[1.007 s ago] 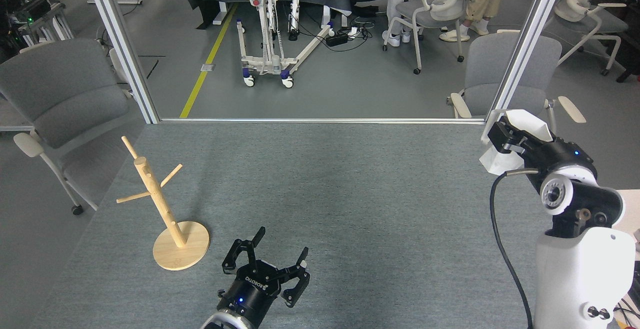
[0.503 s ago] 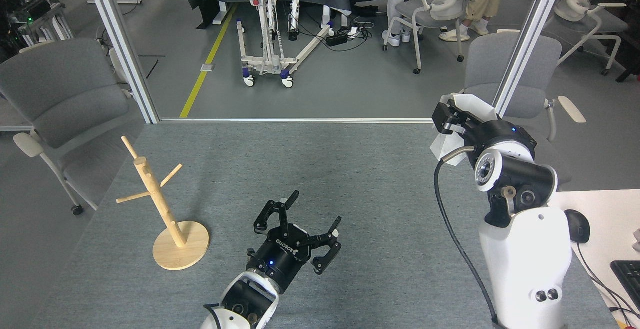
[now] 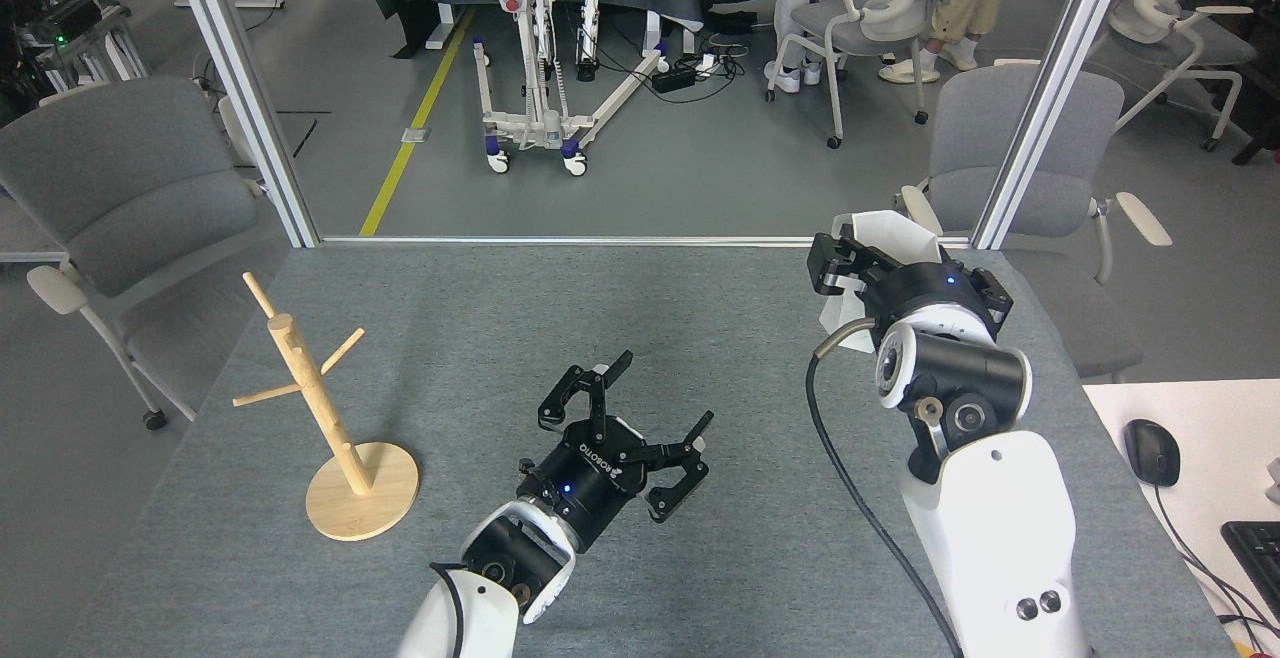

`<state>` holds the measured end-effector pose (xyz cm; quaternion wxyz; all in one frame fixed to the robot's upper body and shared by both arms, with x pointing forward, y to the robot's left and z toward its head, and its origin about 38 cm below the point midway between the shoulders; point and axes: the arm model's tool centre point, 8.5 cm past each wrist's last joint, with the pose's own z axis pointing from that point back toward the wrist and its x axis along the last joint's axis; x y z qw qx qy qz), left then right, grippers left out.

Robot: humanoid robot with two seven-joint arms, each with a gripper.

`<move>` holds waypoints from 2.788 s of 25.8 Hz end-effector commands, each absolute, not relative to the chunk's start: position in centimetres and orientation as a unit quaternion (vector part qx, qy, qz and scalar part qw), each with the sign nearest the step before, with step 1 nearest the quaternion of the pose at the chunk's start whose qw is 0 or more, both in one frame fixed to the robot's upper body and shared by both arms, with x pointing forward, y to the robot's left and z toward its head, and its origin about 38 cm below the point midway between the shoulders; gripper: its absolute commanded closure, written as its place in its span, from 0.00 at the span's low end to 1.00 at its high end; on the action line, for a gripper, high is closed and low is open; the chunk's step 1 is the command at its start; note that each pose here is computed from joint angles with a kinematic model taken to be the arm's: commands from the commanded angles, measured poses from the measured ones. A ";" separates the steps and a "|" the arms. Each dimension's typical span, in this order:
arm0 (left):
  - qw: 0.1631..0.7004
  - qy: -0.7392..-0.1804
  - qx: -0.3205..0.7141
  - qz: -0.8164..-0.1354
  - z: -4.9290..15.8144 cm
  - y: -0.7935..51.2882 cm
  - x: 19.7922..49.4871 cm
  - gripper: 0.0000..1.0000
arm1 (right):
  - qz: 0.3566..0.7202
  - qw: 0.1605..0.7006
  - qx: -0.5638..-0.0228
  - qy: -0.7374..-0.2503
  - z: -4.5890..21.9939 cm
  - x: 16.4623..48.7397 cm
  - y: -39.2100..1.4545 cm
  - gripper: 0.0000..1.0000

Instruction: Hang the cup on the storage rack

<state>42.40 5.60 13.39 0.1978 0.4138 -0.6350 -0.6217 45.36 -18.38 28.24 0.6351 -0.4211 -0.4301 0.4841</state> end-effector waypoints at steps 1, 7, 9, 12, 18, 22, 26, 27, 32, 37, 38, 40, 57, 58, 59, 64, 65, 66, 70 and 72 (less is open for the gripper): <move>0.169 -0.642 0.396 -0.634 13.9 4.3 42.3 0.02 | 0.495 0.624 -0.436 -0.420 27.6 45.3 -16.6 1.00; 0.157 -0.625 0.384 -0.661 14.3 2.3 43.8 0.02 | 0.495 0.611 -0.451 -0.423 26.9 43.7 -10.8 1.00; 0.160 -0.628 0.379 -0.661 14.2 1.7 44.0 0.01 | 0.501 0.610 -0.444 -0.424 26.4 43.5 -9.7 1.00; 0.160 -0.629 0.377 -0.661 14.4 1.7 44.2 0.01 | 0.509 0.609 -0.445 -0.415 25.5 43.1 -8.5 1.00; 0.151 -0.650 0.357 -0.654 15.0 2.1 44.2 0.01 | 0.526 0.610 -0.437 -0.400 24.0 43.2 -7.4 1.00; 0.148 -0.664 0.341 -0.649 14.9 2.1 44.0 0.01 | 0.532 0.614 -0.431 -0.391 23.2 43.4 -6.9 1.00; 0.153 -0.661 0.336 -0.653 14.5 1.8 44.3 0.01 | 0.533 0.614 -0.432 -0.391 23.2 43.5 -6.8 1.00; 0.156 -0.660 0.335 -0.654 14.4 1.6 44.4 0.02 | 0.534 0.614 -0.431 -0.390 23.1 43.5 -6.8 1.00; 0.166 -0.651 0.332 -0.662 13.7 1.6 45.1 0.02 | 0.539 0.610 -0.430 -0.392 23.0 43.2 -6.2 1.00; 0.163 -0.651 0.335 -0.662 14.1 1.7 45.5 0.01 | 0.542 0.604 -0.428 -0.398 22.9 42.5 -4.7 1.00; 0.163 -0.650 0.335 -0.662 14.2 1.7 45.7 0.02 | 0.542 0.603 -0.427 -0.400 22.9 42.3 -4.3 1.00; 0.161 -0.649 0.337 -0.663 14.5 1.7 46.1 0.01 | 0.539 0.605 -0.430 -0.398 22.7 42.2 -3.8 1.00; 0.163 -0.642 0.341 -0.667 14.4 2.1 46.7 0.33 | 0.545 0.606 -0.427 -0.391 21.6 41.0 -1.8 1.00; 0.162 -0.641 0.341 -0.668 14.3 2.2 46.7 0.41 | 0.545 0.606 -0.427 -0.391 21.6 41.0 -1.8 1.00; 0.162 -0.641 0.341 -0.668 14.3 2.2 46.7 0.49 | 0.545 0.606 -0.427 -0.390 21.5 41.0 -1.8 1.00; 0.160 -0.637 0.339 -0.673 14.0 2.4 46.6 0.73 | 0.548 0.604 -0.428 -0.390 21.5 41.0 -1.7 1.00; 0.160 -0.635 0.339 -0.675 13.9 2.5 46.7 0.80 | 0.549 0.604 -0.428 -0.388 21.4 41.0 -1.7 1.00; 0.160 -0.635 0.339 -0.676 13.9 2.5 46.7 0.90 | 0.550 0.605 -0.428 -0.385 21.2 41.1 -1.7 1.00; 0.160 -0.632 0.338 -0.679 13.7 2.7 46.7 1.00 | 0.554 0.606 -0.429 -0.376 20.7 41.4 -1.8 1.00; 0.160 -0.632 0.338 -0.679 13.7 2.7 46.7 1.00 | 0.556 0.606 -0.429 -0.373 20.6 41.4 -1.8 1.00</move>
